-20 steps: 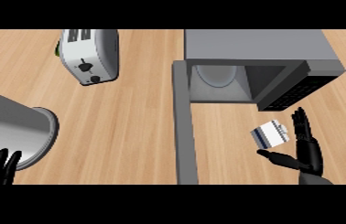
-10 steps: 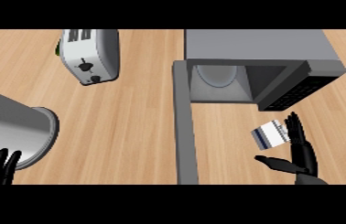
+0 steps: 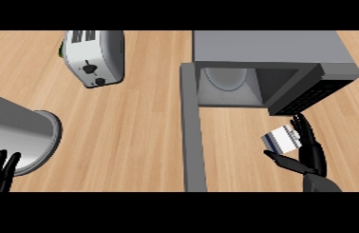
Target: Pick up the milk, place it into the microwave and close the microwave
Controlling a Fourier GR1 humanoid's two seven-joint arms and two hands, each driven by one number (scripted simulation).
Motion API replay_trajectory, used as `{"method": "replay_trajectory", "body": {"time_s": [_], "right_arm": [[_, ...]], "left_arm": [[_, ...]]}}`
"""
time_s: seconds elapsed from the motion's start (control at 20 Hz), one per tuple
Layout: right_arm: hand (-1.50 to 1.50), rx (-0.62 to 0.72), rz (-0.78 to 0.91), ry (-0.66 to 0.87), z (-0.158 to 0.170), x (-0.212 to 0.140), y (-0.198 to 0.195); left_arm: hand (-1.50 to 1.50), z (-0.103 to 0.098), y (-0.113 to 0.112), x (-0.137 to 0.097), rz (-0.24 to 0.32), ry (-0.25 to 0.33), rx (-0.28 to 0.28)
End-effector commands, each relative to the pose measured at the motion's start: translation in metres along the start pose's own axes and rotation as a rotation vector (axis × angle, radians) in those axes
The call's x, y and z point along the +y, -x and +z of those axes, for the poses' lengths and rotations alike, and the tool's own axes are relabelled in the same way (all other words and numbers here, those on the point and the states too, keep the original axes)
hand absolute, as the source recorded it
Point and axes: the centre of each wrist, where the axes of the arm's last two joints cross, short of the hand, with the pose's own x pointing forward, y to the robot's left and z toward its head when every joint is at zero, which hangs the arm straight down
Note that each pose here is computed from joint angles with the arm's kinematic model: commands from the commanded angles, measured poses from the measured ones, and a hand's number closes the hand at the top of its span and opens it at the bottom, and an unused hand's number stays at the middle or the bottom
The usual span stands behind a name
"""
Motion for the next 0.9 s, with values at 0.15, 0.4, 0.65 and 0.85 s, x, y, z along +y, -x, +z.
{"method": "replay_trajectory", "body": {"time_s": [0.15, 0.4, 0.65, 0.85], "right_arm": [[1.50, -0.119, -0.196, -0.030, 0.009, 0.000, 0.003], [1.50, -0.136, -0.240, -0.011, -0.001, 0.015, 0.001], [1.50, -0.124, -0.303, -0.094, -0.012, 0.030, -0.005], [1.50, -0.110, -0.328, -0.180, -0.044, 0.048, -0.021]], "left_arm": [[-1.50, 0.001, -0.006, 0.011, -0.007, -0.006, -0.005], [-1.50, 0.017, -0.004, 0.001, 0.015, -0.004, 0.015], [-1.50, 0.006, -0.005, 0.009, -0.008, -0.018, -0.006], [-1.50, 0.001, -0.001, 0.002, 0.000, -0.007, -0.001]]}}
